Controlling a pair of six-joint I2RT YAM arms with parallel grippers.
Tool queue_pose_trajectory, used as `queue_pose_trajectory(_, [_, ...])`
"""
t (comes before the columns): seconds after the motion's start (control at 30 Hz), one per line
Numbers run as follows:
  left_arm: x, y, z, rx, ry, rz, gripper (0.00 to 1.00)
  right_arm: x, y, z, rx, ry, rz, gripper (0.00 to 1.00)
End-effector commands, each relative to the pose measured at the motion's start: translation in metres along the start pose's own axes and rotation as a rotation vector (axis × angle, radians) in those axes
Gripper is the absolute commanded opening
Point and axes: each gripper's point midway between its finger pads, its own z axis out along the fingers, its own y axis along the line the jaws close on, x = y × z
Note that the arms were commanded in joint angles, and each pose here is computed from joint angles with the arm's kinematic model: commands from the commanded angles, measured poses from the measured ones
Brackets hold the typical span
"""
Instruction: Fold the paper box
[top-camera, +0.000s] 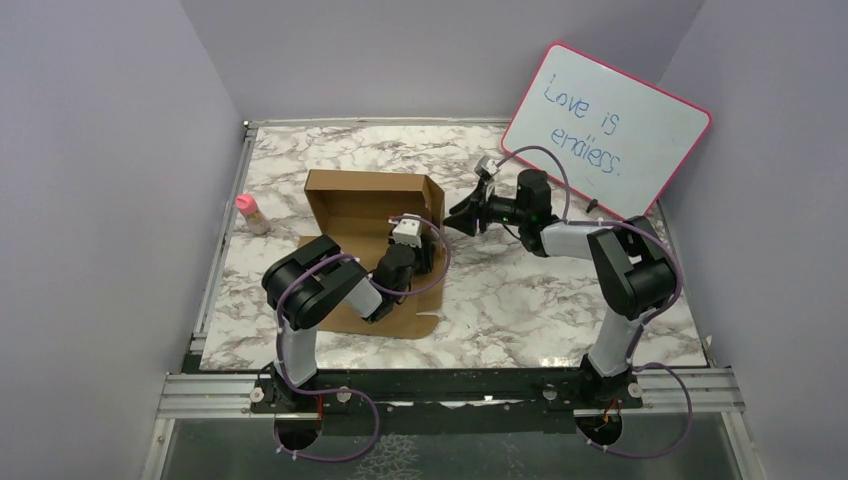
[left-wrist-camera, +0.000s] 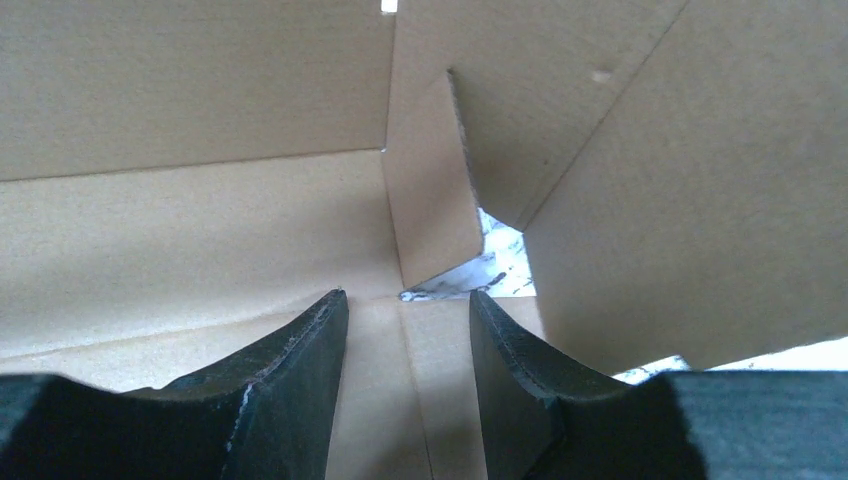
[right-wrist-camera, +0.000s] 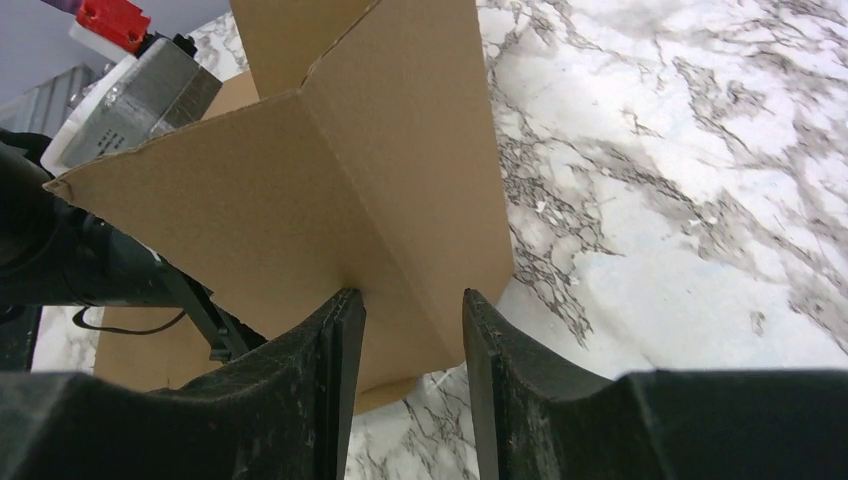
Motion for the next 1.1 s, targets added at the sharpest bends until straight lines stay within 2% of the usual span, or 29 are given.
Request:
queue_pose_trajectory(0.0, [-0.010,-0.016,-0.007,0.094,-0.018,-0.039,0.50,-0.010,0.013,0.013,-0.079,-0.023,-0.035,0.47])
queue_pose_trajectory(0.2, [-0.010,-0.016,-0.012,0.102,-0.017,-0.045,0.49,-0.011,0.016,0.017,-0.080,-0.031,-0.026,0.47])
queue_pose_trajectory(0.5, [-0.035,-0.016,-0.026,0.106,-0.077,-0.083,0.52,0.008,0.016,0.020,-0.062,-0.011,-0.009,0.46])
queue_pose_trajectory(0.73, [-0.039,-0.011,-0.037,0.088,-0.075,-0.122,0.53,0.010,0.017,0.020,-0.068,-0.010,-0.007,0.46])
queue_pose_trajectory(1.07, [-0.011,0.044,-0.059,-0.095,0.035,-0.224,0.49,0.002,0.011,0.023,-0.057,-0.009,-0.050,0.47])
